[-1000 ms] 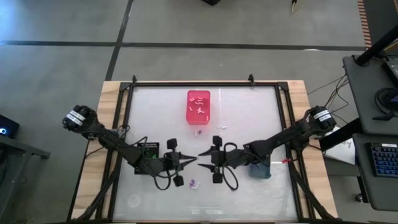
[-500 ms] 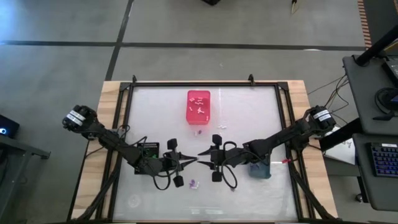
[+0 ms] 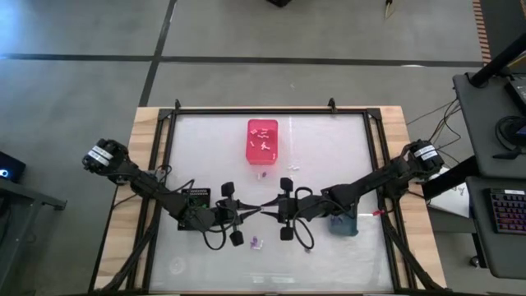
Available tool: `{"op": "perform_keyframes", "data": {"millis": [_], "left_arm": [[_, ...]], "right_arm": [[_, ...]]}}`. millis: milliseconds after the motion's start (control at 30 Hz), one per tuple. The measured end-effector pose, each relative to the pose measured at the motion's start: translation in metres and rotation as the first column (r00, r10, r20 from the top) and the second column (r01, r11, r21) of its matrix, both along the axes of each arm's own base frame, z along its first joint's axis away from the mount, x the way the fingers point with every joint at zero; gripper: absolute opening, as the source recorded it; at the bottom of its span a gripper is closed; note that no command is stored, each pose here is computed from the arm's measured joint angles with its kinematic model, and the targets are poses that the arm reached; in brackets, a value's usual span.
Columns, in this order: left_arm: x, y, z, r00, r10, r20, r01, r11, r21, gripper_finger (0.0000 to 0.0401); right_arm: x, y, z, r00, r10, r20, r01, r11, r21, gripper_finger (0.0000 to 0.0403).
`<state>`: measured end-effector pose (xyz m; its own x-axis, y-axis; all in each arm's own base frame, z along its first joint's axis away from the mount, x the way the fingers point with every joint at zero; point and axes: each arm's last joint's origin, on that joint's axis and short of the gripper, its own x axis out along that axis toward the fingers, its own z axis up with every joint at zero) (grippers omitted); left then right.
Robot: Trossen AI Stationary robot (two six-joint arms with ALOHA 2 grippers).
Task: Sort Halloween decoration
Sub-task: Put the witch hat toy into the blue bin
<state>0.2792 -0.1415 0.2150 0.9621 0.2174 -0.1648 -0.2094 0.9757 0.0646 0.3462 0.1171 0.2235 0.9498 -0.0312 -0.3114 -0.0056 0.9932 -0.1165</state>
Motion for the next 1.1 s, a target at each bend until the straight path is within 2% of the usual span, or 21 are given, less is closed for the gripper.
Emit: {"op": "perform_keyframes", "data": {"millis": [300,633,1100], "left_arm": [[0.0,0.0,-0.0003,1.0,0.0,-0.003,0.0,1.0,0.002,0.0001],[0.0,0.0001,-0.0004,1.0,0.002,-0.003,-0.002,1.0,0.003,0.0001],[-0.0003,0.0004,-0.0006,1.0,0.014,-0.004,-0.014,1.0,0.004,0.0006]], "right_arm": [[0.0004,-0.0006,0.0003,1.0,0.003,0.002,-0.003,1.0,-0.012,0.0061],[0.0002,-0.0004,-0.0001,1.0,0.012,-0.002,-0.012,1.0,-0.029,0.0012],[-0.0002,-0.0006,0.0008,1.0,0.011,-0.001,-0.011,1.0,-0.029,0.0009]]}}
